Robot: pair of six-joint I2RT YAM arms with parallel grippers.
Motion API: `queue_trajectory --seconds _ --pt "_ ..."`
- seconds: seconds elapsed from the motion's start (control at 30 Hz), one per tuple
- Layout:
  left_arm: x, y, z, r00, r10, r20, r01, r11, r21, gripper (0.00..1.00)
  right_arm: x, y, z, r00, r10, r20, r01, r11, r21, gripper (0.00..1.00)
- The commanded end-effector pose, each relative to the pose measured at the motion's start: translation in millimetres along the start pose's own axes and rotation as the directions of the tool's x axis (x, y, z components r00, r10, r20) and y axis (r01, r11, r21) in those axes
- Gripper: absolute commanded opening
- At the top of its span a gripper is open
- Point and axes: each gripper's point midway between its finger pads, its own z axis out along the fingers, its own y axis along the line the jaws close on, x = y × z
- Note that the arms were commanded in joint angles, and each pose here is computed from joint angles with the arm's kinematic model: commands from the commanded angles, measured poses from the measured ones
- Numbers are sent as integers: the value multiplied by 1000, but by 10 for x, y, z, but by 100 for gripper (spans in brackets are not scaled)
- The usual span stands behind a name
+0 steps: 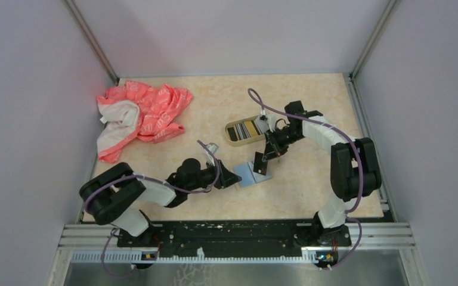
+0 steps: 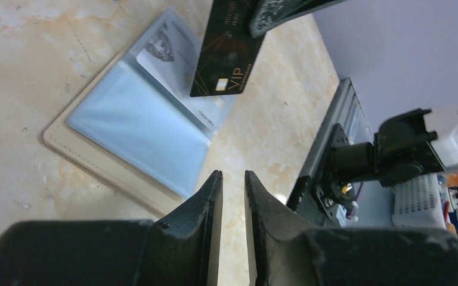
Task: Put the credit cards into the card holder
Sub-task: Insert the credit card into the card slot.
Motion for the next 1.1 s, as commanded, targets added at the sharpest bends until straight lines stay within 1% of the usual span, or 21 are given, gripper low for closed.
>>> queue_trajectory --seconds 0.0,0.13,0.23,0.3,0.4,0.6,0.87,1.07 --pt "-52 24 280 999 -27 20 27 1000 -12 24 -89 -90 6 999 16 32 -17 999 40 0" --pt "83 192 378 998 -55 -13 54 996 -66 19 -91 -97 4 999 34 32 -35 998 47 0" --pt "182 403 314 995 -100 -15 96 981 -168 15 -73 -120 12 998 54 25 -56 997 58 0" --pt "227 500 248 993 -115 -14 109 969 -222 14 -60 -125 31 998 65 18 -66 996 53 0" --pt "291 583 203 992 -125 -31 113 957 -267 14 -50 -111 69 997 74 3 -74 996 39 0" --pt "362 660 224 989 -137 -56 115 948 -298 13 -20 -84 127 996 87 -26 -86 996 33 0" --pt "420 752 106 986 -157 -47 132 930 -343 12 28 -130 150 992 115 -58 -111 991 78 0" --pt "425 757 112 987 -154 -51 127 931 -343 11 8 -96 181 991 109 -84 -99 989 110 0"
